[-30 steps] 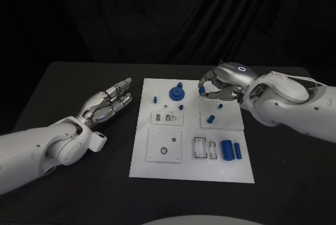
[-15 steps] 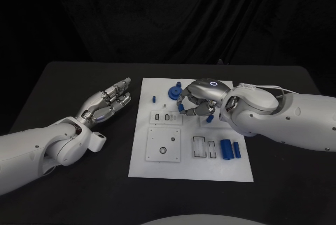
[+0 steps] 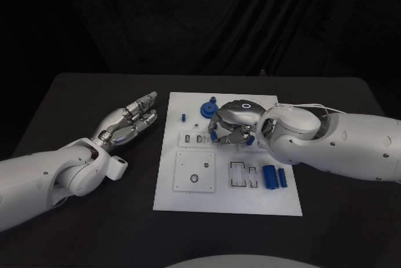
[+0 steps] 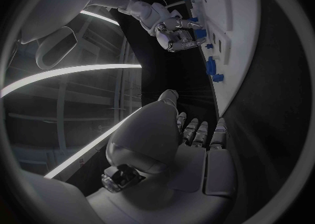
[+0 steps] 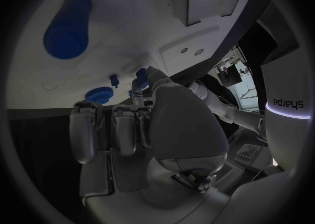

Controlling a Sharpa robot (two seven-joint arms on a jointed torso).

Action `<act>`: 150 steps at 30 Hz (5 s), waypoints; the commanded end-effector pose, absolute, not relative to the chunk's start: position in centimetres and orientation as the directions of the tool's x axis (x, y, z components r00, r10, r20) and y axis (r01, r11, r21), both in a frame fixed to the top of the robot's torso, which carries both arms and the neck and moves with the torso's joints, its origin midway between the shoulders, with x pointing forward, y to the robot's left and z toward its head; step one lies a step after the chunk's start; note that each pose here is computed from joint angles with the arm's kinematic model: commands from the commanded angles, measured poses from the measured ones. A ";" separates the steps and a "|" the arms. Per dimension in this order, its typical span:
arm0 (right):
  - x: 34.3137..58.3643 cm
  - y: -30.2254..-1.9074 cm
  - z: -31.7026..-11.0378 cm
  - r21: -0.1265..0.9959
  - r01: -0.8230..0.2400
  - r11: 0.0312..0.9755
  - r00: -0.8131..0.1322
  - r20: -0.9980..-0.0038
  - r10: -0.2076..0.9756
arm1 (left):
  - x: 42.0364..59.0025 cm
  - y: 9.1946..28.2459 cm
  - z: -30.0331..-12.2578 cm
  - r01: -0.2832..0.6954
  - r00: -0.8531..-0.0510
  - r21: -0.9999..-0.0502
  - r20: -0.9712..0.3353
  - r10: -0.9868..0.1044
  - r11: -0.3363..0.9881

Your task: Assemble the parts on the task board

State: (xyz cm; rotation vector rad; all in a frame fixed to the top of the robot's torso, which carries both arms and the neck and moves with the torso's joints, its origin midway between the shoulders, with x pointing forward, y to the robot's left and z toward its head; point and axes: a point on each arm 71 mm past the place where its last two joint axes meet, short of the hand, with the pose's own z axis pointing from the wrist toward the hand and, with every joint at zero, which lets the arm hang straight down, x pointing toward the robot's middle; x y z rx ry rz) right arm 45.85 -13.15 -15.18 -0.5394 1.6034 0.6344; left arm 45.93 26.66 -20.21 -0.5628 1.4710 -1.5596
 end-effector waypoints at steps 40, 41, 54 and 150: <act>46.2 -12.5 -15.8 0.071 -0.656 0.752 -0.143 -0.989 -0.031 | 45.9 26.4 -20.0 0.327 -0.515 -0.942 -0.239 -0.823 0.069; 46.2 -12.6 -15.8 0.071 -0.656 0.752 -0.142 -0.989 -0.030 | 45.9 26.4 -20.0 0.327 -0.514 -0.942 -0.239 -0.823 0.069; 45.8 -12.8 -14.8 0.098 -0.685 0.722 -0.062 -0.995 0.076 | 45.7 26.5 -19.9 0.331 -0.503 -0.941 -0.244 -0.829 0.076; 48.6 -25.1 -13.5 0.132 -0.464 0.876 0.068 -0.981 0.183 | 49.7 11.4 -19.8 0.226 -0.518 -0.311 -0.841 -0.157 0.923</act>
